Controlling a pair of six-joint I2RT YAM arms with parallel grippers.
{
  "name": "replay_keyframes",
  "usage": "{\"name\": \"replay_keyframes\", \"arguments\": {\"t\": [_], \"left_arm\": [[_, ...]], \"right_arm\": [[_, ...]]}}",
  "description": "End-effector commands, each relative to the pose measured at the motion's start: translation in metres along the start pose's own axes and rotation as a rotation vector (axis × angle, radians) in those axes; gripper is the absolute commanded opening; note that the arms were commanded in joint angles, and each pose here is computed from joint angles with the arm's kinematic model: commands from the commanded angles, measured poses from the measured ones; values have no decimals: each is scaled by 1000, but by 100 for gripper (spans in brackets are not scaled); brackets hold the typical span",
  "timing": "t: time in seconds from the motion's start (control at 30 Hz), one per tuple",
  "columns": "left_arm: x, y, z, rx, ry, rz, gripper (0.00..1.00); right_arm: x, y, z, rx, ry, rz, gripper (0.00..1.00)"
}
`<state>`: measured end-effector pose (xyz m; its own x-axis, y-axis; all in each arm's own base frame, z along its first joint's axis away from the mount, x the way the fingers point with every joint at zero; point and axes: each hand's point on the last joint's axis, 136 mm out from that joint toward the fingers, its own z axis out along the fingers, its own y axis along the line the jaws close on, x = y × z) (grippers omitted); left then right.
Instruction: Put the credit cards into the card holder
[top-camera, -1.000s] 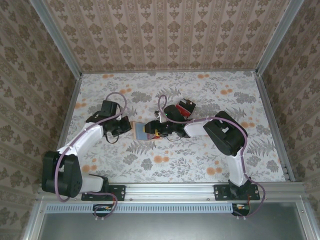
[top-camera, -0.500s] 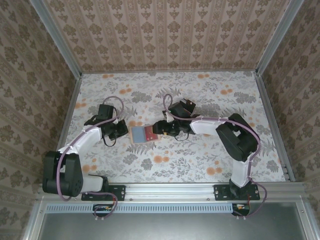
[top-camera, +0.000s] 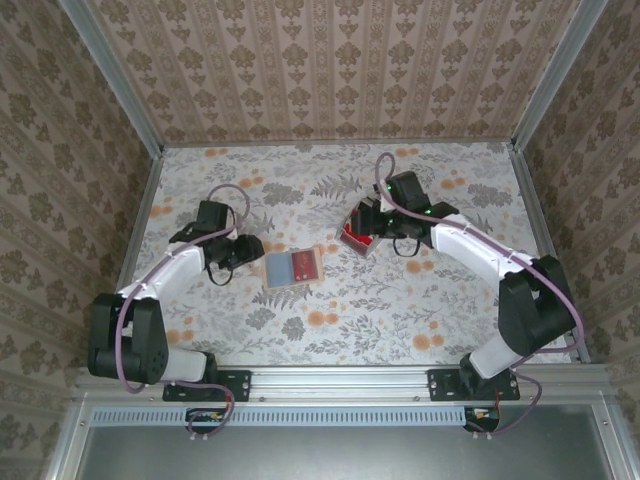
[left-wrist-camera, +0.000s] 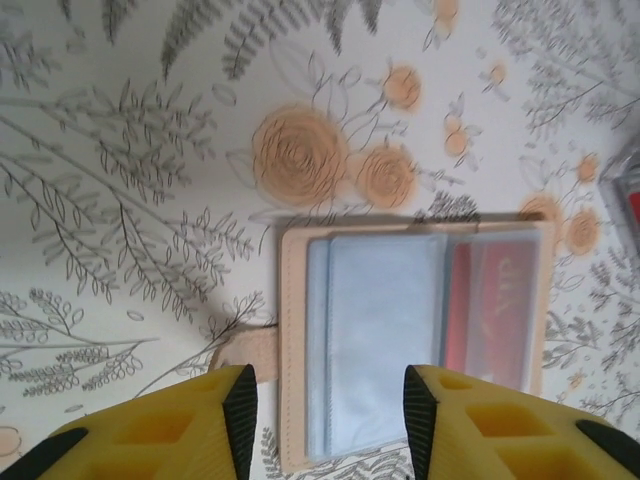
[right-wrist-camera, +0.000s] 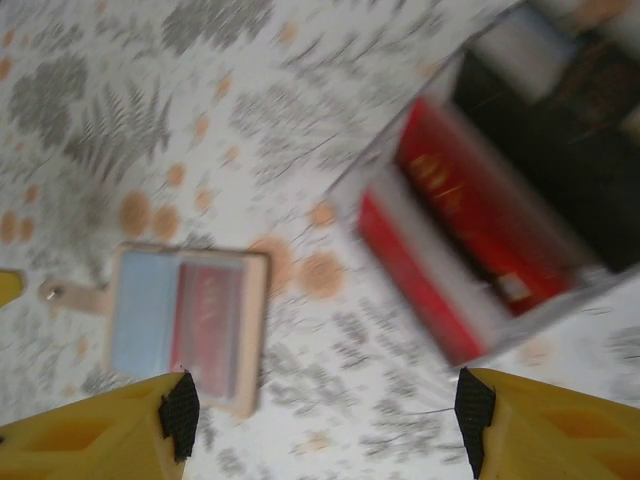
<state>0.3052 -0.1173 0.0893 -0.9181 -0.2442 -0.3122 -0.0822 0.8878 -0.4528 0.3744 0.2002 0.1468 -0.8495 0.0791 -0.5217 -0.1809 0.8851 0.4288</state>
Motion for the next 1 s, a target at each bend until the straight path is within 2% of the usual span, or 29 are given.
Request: {"name": "replay_keyframes", "arguments": {"t": [0.0, 0.23, 0.43, 0.53, 0.73, 0.97], "left_arm": [[-16, -8, -11, -7, -30, 33, 46], [-31, -44, -15, 63, -61, 80, 47], [-21, -80, -2, 160, -18, 134, 47], [-15, -92, 5, 192, 0, 158, 46], [-7, -101, 13, 217, 23, 175, 46], [-4, -98, 18, 206, 40, 179, 45]], "right_arm": [[-15, -31, -19, 126, -7, -51, 71], [-42, -69, -14, 207, 30, -66, 65], [-48, -67, 5, 163, 75, -79, 55], [-49, -70, 12, 166, 88, -80, 53], [-49, -68, 20, 144, 103, -84, 41], [-44, -67, 27, 124, 127, -78, 36]]}}
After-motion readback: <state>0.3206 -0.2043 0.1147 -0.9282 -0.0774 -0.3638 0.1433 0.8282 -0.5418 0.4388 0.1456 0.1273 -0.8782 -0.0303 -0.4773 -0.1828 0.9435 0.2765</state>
